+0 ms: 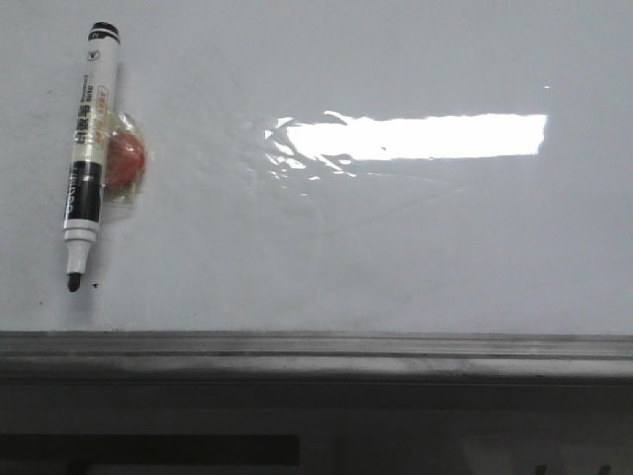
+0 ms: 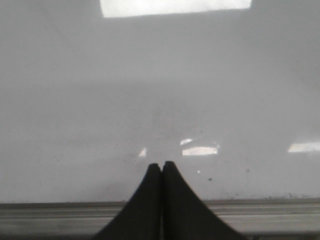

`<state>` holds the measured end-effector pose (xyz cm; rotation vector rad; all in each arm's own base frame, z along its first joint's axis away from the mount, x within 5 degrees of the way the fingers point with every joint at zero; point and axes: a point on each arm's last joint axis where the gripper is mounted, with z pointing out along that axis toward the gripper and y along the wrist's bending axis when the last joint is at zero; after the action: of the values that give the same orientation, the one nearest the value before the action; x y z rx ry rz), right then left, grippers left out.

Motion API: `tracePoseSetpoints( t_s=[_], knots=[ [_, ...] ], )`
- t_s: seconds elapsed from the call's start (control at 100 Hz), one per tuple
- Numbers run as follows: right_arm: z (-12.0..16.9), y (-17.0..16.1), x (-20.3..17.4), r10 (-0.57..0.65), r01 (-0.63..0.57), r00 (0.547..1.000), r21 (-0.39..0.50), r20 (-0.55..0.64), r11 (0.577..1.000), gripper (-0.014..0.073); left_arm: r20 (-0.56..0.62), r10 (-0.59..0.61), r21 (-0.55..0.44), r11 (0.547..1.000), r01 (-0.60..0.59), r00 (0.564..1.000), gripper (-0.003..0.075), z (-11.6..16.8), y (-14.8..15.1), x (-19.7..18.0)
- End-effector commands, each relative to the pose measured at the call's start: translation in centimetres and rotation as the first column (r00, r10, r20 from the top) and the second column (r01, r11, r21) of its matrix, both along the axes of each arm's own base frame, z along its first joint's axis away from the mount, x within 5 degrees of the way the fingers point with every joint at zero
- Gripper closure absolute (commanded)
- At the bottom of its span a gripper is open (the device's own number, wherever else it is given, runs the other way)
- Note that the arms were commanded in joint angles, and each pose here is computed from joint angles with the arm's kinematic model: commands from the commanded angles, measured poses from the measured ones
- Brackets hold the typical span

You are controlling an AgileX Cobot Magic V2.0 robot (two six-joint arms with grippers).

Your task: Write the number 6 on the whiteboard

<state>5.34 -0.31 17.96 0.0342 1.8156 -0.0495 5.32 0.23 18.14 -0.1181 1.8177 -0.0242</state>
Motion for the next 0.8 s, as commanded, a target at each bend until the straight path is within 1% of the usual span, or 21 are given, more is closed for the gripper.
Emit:
tracePoseSetpoints(
  t_s=[0.0, 0.11, 0.19, 0.43, 0.49, 0.58, 0.61, 0.66, 0.69, 0.79],
  knots=[
    [-0.7, 0.0, 0.0, 0.000, 0.000, 1.000, 0.002, 0.010, 1.000, 0.0659, 0.042, 0.005, 0.032, 0.999, -0.007, 0.999, 0.0739, -0.8, 0.1, 0.1],
    [-0.7, 0.0, 0.0, 0.000, 0.000, 1.000, 0.002, 0.010, 1.000, 0.0659, 0.053, 0.006, 0.090, 0.996, -0.011, 0.999, 0.0739, -0.7, 0.2, 0.1],
    [-0.6, 0.0, 0.0, 0.000, 0.000, 1.000, 0.001, 0.023, 1.000, 0.0659, 0.062, 0.006, 0.097, 0.995, -0.012, 0.998, 0.0739, -0.6, 0.3, 0.1],
    [1.0, 0.0, 0.2, 0.002, -0.003, 0.981, 0.006, 0.191, 1.000, 0.0659, 0.063, 0.006, 0.118, 0.993, -0.013, 0.998, 0.0739, -0.6, 0.3, 0.1],
    [1.1, 0.0, 0.2, 0.002, -0.003, 0.979, 0.005, 0.205, 1.000, 0.0659, 0.071, 0.005, 0.148, 0.989, -0.015, 0.997, 0.0739, -0.5, 0.4, 0.1],
    [1.1, 0.0, 0.2, 0.002, -0.003, 0.979, 0.005, 0.204, 1.000, 0.0659, 0.102, 0.001, 0.153, 0.988, -0.016, 0.995, 0.0739, -0.2, 0.3, 0.1],
    [1.1, 0.1, 0.2, -0.002, -0.005, 0.979, 0.032, 0.205, 0.999, 0.0659, 0.114, -0.001, 0.154, 0.988, -0.017, 0.993, 0.0739, -0.1, 0.3, 0.2],
    [1.2, 0.1, 0.3, -0.022, -0.011, 0.975, 0.148, 0.221, 0.989, 0.0659, 0.135, -0.004, 0.155, 0.988, -0.017, 0.991, 0.0739, 0.1, 0.3, 0.2],
    [1.2, 0.2, 0.3, -0.026, -0.013, 0.975, 0.177, 0.221, 0.984, 0.0659, 0.145, -0.005, 0.155, 0.988, -0.017, 0.989, 0.0739, 0.2, 0.3, 0.2],
    [0.8, 0.2, 0.2, -0.021, -0.012, 0.984, 0.185, 0.178, 0.983, 0.0659, 0.188, -0.011, 0.157, 0.987, -0.019, 0.982, 0.0739, 0.6, 0.2, 0.2]
  ],
)
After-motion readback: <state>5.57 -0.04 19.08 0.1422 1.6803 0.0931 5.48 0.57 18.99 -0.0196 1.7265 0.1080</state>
